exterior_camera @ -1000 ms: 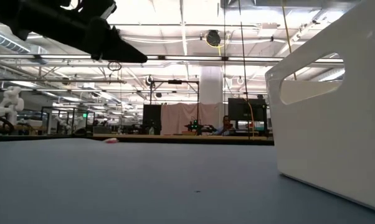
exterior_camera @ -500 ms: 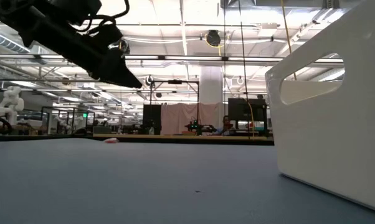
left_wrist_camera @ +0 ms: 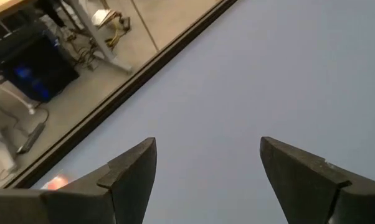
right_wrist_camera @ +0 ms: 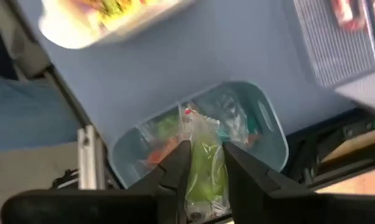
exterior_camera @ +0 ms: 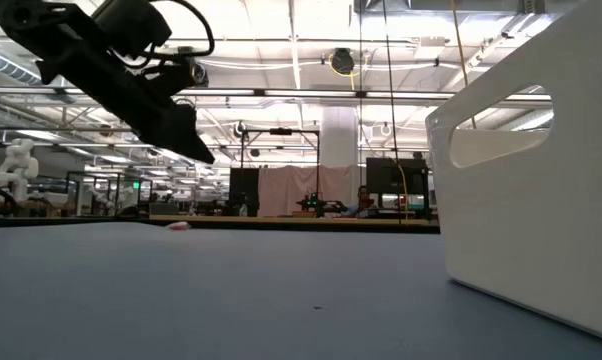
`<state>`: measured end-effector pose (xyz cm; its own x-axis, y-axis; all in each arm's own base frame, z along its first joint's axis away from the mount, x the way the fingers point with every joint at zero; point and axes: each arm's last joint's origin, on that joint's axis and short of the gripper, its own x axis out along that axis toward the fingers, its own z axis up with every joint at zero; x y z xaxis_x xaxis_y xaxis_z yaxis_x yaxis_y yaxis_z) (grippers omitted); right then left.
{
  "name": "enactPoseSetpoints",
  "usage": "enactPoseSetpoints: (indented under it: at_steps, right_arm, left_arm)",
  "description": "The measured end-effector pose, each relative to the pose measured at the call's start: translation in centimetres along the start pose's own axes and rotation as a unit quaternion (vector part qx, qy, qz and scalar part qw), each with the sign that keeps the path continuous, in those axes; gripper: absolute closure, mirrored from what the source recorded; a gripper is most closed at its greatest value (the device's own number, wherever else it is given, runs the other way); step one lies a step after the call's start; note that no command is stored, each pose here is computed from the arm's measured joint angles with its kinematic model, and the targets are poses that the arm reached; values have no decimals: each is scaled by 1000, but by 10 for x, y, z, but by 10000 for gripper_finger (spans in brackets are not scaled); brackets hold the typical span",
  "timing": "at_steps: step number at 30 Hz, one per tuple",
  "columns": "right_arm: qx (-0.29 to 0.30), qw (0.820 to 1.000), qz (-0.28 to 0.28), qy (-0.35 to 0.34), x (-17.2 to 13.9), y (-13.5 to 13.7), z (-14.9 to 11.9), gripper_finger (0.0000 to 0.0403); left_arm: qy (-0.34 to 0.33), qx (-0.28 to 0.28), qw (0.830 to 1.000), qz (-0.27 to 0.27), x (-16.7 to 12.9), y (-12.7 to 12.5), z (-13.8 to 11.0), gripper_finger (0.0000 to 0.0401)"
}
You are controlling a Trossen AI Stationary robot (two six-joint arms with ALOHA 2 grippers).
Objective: Sort candy
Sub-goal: Put the green gummy into the blue bin, then put the red gummy into the blue bin
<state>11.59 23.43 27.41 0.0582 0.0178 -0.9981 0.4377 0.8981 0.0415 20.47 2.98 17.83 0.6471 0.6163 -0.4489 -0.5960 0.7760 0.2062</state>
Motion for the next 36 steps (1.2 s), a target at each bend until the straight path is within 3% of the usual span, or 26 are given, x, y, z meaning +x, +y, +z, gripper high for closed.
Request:
enactPoseSetpoints:
  at_steps: [13,23,31,36]
  right_arm:
    - [39,996,-26,76,45,-9,-14,315]
    - [73,991,-53,97,53,-16,-16,239]
    - [94,991,-18,97,42,-6,-15,218]
    - [125,991,36,16,21,6,-10,231]
  left_arm:
    - [19,-14,999,24,5,9,-3,111]
    - [48,-18,997,57,13,22,-7,111]
    - [77,-15,994,79,22,29,-14,111]
    - [81,-50,989,113,29,44,-14,111]
